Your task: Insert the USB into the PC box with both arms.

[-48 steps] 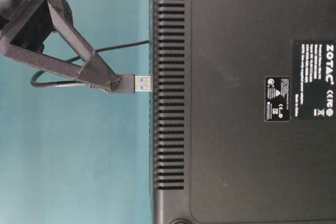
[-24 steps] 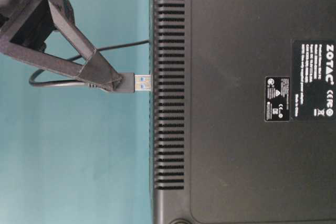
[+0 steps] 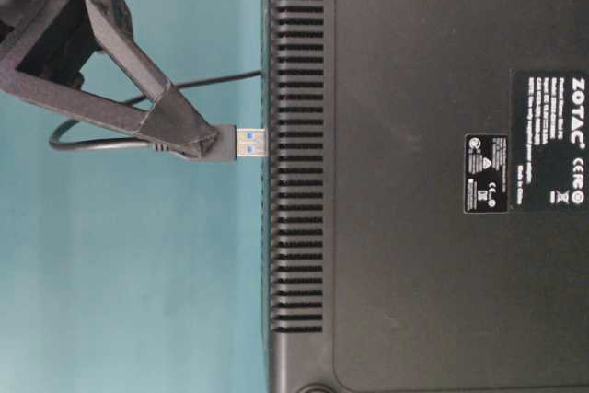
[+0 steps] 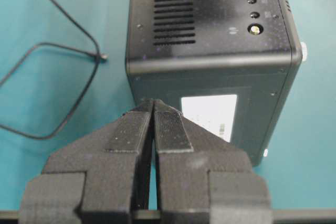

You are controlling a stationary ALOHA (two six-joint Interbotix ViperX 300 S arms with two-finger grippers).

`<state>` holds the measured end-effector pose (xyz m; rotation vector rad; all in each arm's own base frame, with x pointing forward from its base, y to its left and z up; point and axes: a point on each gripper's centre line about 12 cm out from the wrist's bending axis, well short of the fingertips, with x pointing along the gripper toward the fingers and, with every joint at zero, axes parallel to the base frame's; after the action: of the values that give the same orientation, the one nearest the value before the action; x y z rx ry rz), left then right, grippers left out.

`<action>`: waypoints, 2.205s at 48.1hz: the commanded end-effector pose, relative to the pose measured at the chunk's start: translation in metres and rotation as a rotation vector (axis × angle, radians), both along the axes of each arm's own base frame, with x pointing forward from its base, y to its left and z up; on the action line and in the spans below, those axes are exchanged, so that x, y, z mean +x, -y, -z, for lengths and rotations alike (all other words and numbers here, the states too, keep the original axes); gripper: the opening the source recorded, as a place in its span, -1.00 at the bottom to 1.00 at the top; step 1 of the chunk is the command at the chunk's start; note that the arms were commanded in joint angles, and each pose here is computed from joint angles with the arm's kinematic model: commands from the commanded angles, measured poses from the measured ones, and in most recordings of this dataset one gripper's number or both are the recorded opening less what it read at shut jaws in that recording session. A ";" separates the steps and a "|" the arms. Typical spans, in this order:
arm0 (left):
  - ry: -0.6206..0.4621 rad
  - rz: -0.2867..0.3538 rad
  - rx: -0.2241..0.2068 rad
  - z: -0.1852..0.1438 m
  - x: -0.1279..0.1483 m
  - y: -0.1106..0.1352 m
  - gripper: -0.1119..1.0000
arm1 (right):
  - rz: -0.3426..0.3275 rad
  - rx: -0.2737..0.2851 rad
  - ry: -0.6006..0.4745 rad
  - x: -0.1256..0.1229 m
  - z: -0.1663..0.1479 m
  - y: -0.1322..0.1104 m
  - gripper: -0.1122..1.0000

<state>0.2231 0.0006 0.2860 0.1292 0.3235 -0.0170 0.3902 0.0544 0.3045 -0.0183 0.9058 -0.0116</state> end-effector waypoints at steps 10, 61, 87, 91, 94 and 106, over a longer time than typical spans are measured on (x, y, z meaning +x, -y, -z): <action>0.017 -0.002 0.000 -0.006 0.002 0.000 -0.80 | 0.006 0.017 0.008 -0.001 -0.001 -0.003 -0.55; 0.025 -0.002 0.000 -0.008 0.003 0.000 -0.80 | 0.025 0.036 0.002 -0.001 0.000 -0.005 -0.55; 0.025 -0.001 -0.001 -0.008 0.003 0.000 -0.80 | 0.032 0.035 0.023 0.001 -0.004 -0.001 0.16; 0.025 -0.002 0.000 -0.008 0.003 0.000 -0.80 | 0.033 0.031 0.030 0.000 -0.007 0.000 0.39; 0.023 -0.001 -0.001 -0.008 0.003 0.000 -0.80 | 0.032 0.025 0.040 -0.002 -0.011 0.001 0.49; 0.023 -0.002 0.000 -0.008 0.003 0.000 -0.80 | 0.022 0.011 0.110 -0.010 -0.025 0.004 0.49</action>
<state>0.2236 0.0006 0.2853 0.1277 0.3265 -0.0170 0.3862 0.0506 0.3110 -0.0111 0.8632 -0.0339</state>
